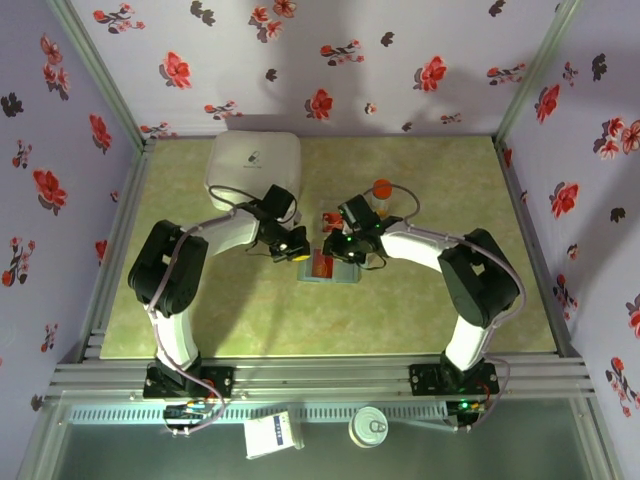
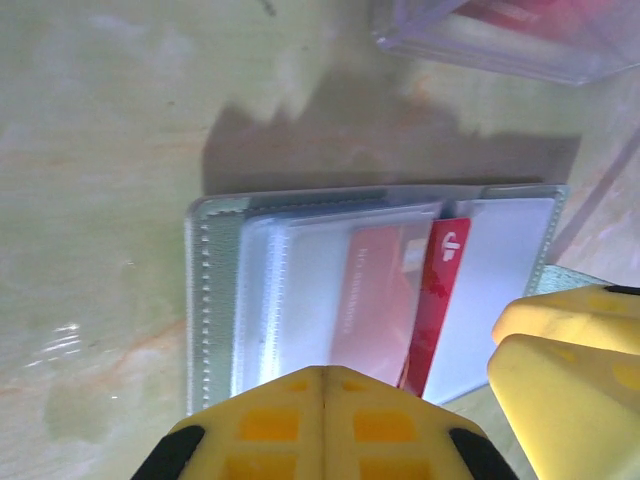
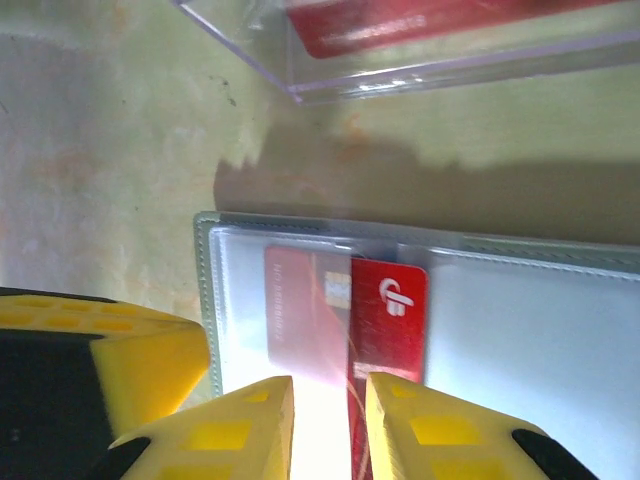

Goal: Take the credit cards out of the card holder

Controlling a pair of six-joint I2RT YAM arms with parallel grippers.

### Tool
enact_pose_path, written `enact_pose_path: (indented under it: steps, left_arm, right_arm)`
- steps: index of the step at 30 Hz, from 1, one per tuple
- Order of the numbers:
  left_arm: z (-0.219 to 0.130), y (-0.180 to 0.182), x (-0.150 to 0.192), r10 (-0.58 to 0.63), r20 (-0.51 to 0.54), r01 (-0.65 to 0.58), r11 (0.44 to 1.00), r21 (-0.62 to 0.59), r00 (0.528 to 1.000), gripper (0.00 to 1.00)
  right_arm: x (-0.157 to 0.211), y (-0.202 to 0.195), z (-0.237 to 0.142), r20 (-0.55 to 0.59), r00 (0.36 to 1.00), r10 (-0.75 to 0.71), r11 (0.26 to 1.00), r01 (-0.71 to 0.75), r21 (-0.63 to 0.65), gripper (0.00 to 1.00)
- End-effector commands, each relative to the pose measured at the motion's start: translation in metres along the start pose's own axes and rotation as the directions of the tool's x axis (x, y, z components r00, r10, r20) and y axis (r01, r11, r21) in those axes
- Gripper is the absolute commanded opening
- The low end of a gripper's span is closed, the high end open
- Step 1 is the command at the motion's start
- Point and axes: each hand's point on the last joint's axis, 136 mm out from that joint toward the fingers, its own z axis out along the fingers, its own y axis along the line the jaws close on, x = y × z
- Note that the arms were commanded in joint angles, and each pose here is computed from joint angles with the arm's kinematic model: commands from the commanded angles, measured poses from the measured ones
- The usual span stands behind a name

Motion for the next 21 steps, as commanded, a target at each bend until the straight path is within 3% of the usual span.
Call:
enact_pose_path:
  steps: [1,21]
  left_arm:
    - [-0.001,-0.009,0.001,0.029,-0.008,-0.029,1.000,0.003,1.000,0.00]
    - [0.020,0.012,0.017,0.026,-0.039,-0.029,0.996,-0.083,0.999,0.00]
  right_arm:
    - [-0.002,-0.010,-0.006,0.021,0.999,0.040,0.999,-0.041,0.006,0.26]
    - [0.011,-0.017,0.015,-0.046,0.995,0.091,0.994,-0.093,-0.048,0.25]
